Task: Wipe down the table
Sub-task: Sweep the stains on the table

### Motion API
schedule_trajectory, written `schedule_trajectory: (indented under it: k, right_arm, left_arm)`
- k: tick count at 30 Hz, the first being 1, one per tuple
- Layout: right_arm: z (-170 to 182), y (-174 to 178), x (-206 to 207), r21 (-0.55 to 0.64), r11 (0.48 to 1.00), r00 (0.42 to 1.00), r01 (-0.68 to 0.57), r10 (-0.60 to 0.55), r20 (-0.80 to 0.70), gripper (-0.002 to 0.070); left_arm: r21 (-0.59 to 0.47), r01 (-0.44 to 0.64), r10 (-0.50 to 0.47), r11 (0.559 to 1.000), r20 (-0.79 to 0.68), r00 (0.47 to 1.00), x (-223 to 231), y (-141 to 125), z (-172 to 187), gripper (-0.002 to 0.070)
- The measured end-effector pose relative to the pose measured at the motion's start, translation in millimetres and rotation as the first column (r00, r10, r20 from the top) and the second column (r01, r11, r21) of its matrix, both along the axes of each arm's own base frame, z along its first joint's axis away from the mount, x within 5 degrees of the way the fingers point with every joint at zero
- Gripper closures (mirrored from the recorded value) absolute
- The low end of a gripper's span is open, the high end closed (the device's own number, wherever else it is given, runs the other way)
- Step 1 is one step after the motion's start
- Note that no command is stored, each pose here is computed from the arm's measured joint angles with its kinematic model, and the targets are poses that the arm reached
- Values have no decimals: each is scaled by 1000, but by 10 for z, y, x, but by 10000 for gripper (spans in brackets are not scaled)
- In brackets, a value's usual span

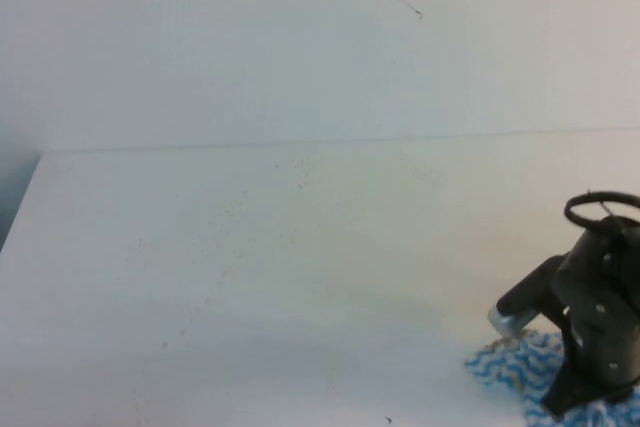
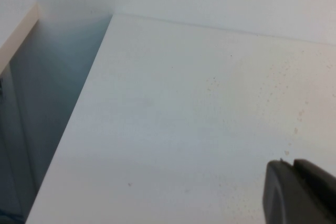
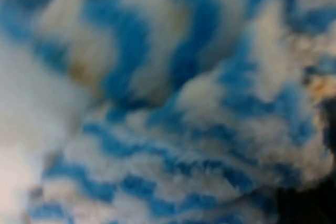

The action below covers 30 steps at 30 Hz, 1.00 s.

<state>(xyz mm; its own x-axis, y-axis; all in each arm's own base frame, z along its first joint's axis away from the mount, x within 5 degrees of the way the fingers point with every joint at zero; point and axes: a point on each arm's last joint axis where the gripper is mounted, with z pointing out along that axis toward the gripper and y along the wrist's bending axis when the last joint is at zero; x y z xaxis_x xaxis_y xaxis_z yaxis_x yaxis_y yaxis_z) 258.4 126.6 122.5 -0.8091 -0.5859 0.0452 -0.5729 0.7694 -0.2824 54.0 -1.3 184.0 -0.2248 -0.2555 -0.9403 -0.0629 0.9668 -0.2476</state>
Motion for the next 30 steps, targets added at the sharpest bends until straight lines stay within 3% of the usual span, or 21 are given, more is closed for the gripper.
schedule_trajectory:
  k: [6, 11, 15, 19, 25, 30]
  right_arm:
    - [125, -24, 406, 193, 978, 991, 79, -99, 95, 680]
    - [72, 176, 534, 319, 943, 992, 99, -119, 45, 680]
    - [9, 429, 538, 440, 894, 996, 90, -90, -21, 680]
    - [13, 762, 472, 510, 860, 999, 22, -34, 14, 680]
    - [76, 1025, 682, 524, 849, 996, -58, 16, 84, 680]
    - [84, 854, 896, 349, 932, 990, -99, 59, 124, 680]
  left_arm:
    - [0, 0, 0, 1000, 0, 1000, 0, 0, 0, 676]
    - [-4, -1, 1, 1000, 0, 1000, 0, 0, 0, 676]
    - [-2, 0, 0, 1000, 0, 1000, 0, 0, 0, 676]
    - [-2, 0, 0, 1000, 0, 1000, 0, 0, 0, 676]
    - [-2, 0, 0, 1000, 0, 1000, 0, 0, 0, 676]
    - [-2, 0, 0, 1000, 0, 1000, 0, 0, 0, 676]
